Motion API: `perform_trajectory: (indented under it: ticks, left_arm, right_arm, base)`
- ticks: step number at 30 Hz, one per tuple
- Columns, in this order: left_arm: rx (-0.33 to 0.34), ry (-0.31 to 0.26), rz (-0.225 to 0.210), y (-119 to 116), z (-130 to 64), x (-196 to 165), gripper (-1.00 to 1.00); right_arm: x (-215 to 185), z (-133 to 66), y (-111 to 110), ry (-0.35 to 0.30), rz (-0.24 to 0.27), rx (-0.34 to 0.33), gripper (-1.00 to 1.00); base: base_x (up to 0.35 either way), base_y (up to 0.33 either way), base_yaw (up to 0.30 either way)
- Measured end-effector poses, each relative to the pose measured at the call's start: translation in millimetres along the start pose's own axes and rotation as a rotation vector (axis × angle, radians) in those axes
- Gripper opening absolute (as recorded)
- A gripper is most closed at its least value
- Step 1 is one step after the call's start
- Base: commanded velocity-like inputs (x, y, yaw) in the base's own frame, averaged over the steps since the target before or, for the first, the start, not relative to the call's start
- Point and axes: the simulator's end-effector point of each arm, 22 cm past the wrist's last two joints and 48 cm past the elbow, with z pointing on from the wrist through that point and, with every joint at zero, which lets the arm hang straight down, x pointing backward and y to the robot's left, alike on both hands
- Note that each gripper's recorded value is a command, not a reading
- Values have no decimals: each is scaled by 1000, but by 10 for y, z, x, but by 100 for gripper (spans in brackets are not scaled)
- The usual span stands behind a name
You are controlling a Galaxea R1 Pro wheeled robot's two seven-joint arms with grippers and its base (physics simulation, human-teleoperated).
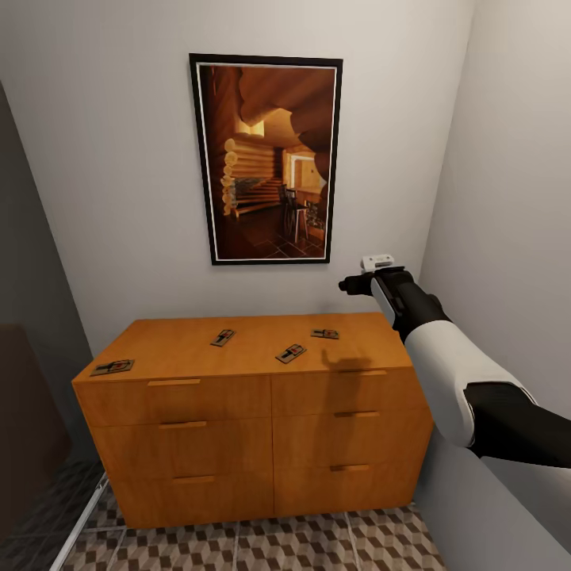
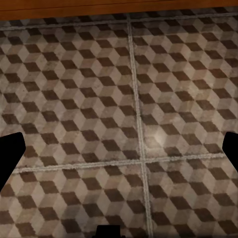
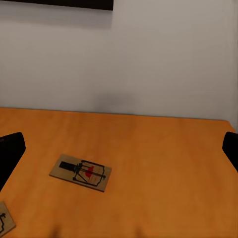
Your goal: Take the four mousetraps from the cabinet in the bathroom and place them on the bathroom floor. Make sure all four end up on the same floor surface, and ensure that at least two of them are either under or directly next to the same bathroom sink.
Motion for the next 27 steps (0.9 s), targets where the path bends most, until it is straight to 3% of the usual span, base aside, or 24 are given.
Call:
perform_trajectory:
  ticks: [15,27]
  left_arm:
    - [0,2,0,0,0,7,100]
    - [0,2,0,0,-1,9,100]
  right_arm:
    - [23,12,-36,5,-1,7,100]
    - [61,26,-37,13,-2,7,100]
  base:
    - [0,0,44]
    - [0,0,215]
